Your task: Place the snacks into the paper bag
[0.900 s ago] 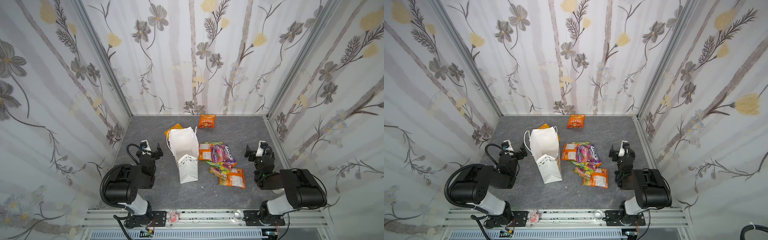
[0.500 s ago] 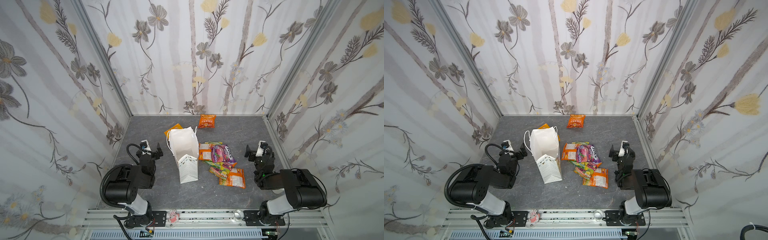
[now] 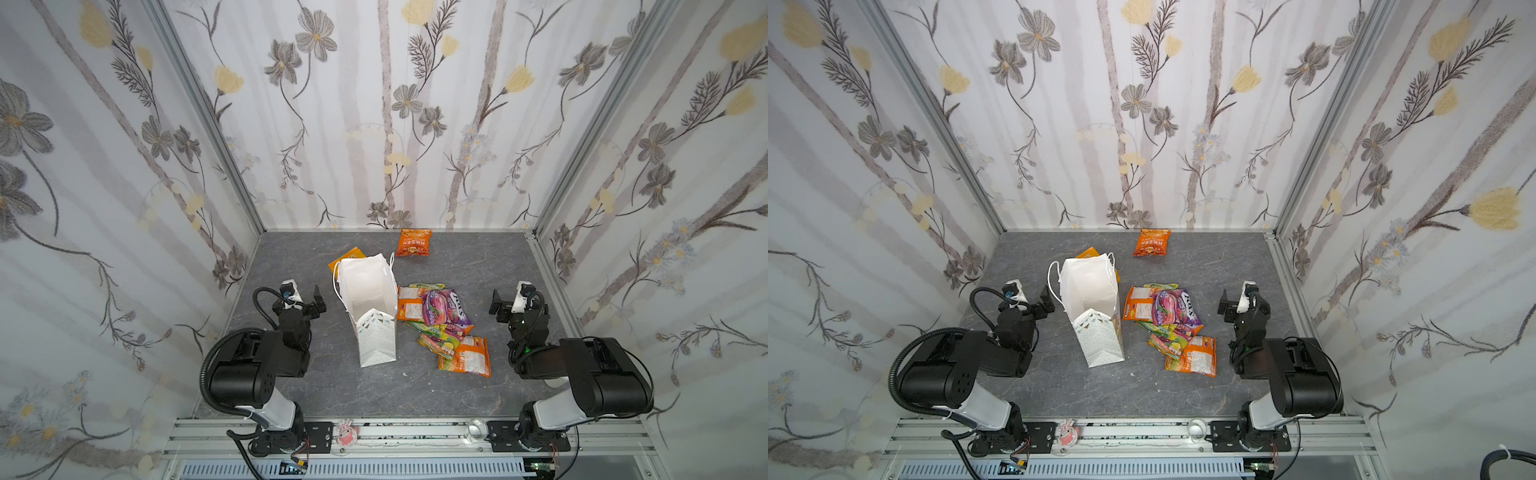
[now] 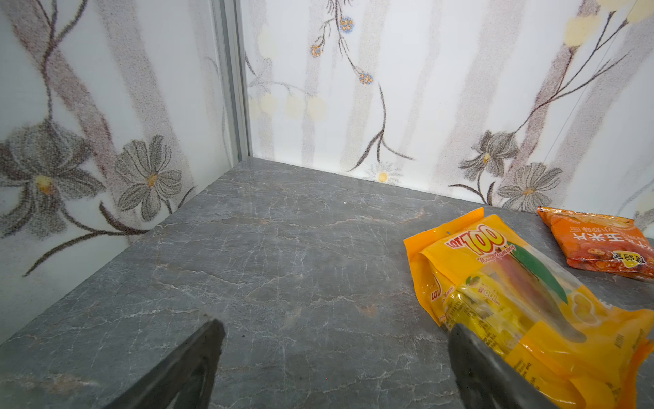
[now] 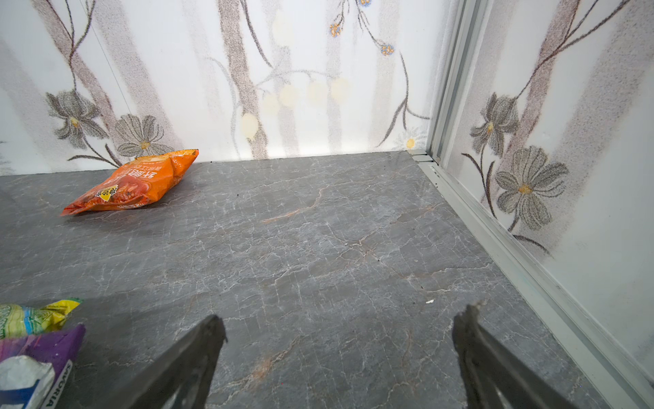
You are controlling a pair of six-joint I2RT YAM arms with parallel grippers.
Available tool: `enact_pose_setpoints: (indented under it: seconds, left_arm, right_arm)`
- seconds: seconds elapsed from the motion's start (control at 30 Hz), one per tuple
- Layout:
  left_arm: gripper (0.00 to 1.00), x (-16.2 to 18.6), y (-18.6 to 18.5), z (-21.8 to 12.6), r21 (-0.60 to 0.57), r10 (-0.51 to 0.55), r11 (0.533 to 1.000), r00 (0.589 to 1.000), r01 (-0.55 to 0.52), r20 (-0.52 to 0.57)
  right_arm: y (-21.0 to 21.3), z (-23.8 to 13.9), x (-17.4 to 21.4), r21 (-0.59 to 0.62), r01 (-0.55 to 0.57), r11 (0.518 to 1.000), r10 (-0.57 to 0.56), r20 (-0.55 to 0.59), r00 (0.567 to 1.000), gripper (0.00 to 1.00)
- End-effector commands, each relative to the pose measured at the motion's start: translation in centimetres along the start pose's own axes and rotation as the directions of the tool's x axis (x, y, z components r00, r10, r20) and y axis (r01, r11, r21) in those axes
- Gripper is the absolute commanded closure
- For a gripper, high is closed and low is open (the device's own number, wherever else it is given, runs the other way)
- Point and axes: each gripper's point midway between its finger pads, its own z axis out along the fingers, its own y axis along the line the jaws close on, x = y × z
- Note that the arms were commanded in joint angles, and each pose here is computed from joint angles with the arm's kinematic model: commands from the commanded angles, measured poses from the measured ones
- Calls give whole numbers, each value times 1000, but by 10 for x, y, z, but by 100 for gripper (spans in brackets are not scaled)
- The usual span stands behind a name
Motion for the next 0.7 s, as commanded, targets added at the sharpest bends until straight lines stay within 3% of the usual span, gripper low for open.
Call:
enact_pose_setpoints:
  seconds: [0.0,0.2,0.33,0.43,0.57,0.67]
  left_arm:
    - [0,-6,-1,2,6,-3,1000,1000,3,23]
    - [0,-8,-1,1,6,-4,1000,1000,4,27]
    - [0,-29,8,-4,-55,-33,998,999,35,41]
    - [0,-48,13,-4,-114,-108,988,994,105,-28]
    - [0,-85,11,-21,-174,-255,957,956,230,-141]
    - [0,-114,-3,-43,-137,-300,952,926,275,-230]
  right_arm:
    - [0,1,-12,-1,5,1000,-5,46,999,1]
    - [6,3,-13,-33,17,999,-16,33,999,1]
    - [-5,0,-29,41,-1,999,0,39,999,0]
    - [1,-2,-49,27,-11,1000,10,16,1000,0]
    - [24,3,-77,-55,-37,998,32,-89,995,0]
    - [52,2,-93,-164,-37,986,12,-147,989,0]
